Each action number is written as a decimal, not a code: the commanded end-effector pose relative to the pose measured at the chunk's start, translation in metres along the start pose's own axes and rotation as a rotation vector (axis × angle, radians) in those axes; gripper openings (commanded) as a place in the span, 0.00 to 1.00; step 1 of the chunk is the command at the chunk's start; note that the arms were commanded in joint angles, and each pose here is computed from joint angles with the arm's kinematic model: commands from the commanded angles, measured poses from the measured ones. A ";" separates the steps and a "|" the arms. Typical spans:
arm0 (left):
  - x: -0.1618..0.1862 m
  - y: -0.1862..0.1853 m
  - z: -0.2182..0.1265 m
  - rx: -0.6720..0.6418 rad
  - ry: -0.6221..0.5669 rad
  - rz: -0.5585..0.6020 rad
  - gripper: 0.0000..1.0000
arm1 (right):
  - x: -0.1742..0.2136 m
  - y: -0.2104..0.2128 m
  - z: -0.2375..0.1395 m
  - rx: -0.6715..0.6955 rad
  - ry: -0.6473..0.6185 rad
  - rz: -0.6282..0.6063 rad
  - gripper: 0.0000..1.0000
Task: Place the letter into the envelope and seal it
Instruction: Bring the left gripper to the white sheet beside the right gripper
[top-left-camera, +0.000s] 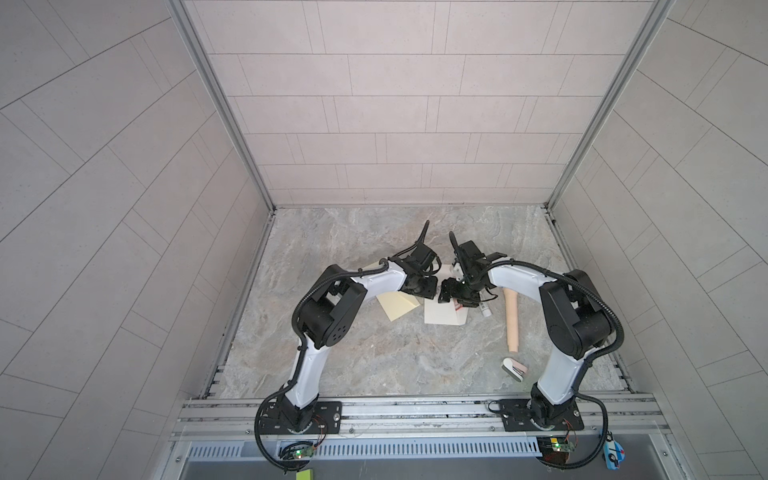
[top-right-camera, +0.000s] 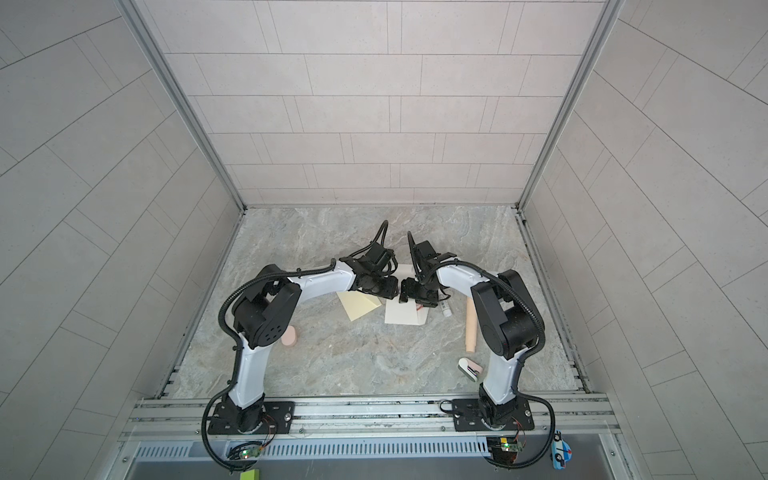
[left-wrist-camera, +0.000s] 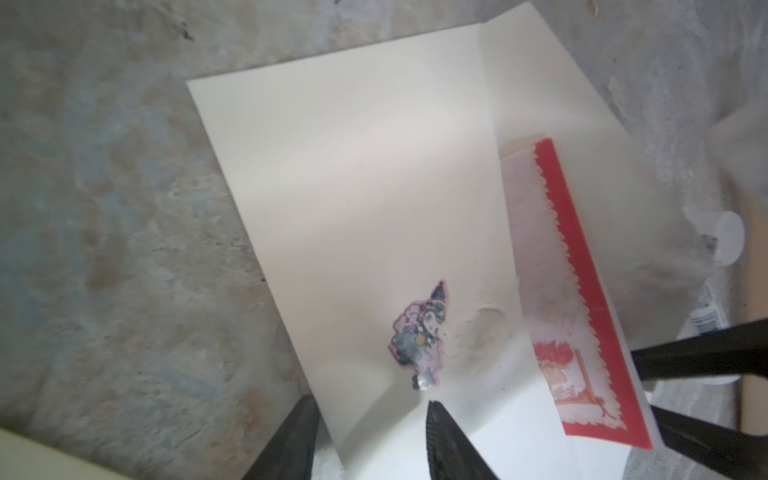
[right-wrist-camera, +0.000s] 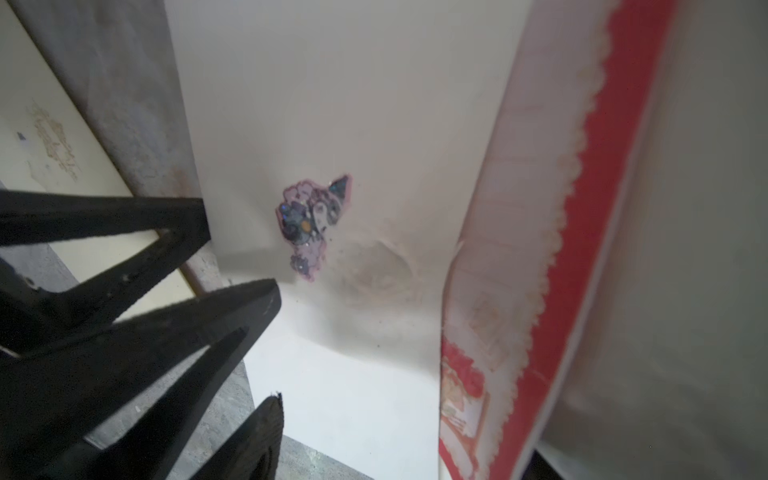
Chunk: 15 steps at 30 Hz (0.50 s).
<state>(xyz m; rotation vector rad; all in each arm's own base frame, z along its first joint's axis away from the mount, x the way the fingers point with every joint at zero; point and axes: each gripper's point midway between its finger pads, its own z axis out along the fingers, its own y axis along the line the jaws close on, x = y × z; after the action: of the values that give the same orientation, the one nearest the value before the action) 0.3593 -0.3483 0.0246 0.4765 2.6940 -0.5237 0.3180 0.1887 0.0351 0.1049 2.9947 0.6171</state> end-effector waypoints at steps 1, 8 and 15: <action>0.020 0.026 0.011 -0.129 0.073 0.015 0.43 | 0.001 0.002 -0.012 0.027 -0.053 -0.004 0.74; 0.030 0.042 0.017 -0.246 0.120 0.081 0.39 | -0.010 -0.011 -0.036 0.144 -0.156 0.009 0.74; 0.035 0.042 0.024 -0.267 0.142 0.111 0.39 | -0.011 -0.017 -0.038 0.186 -0.154 0.017 0.75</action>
<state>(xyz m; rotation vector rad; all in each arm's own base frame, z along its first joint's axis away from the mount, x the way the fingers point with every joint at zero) 0.3721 -0.3382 0.0192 0.5479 2.6658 -0.2606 0.3267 0.1662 0.0593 0.1547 2.8994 0.3917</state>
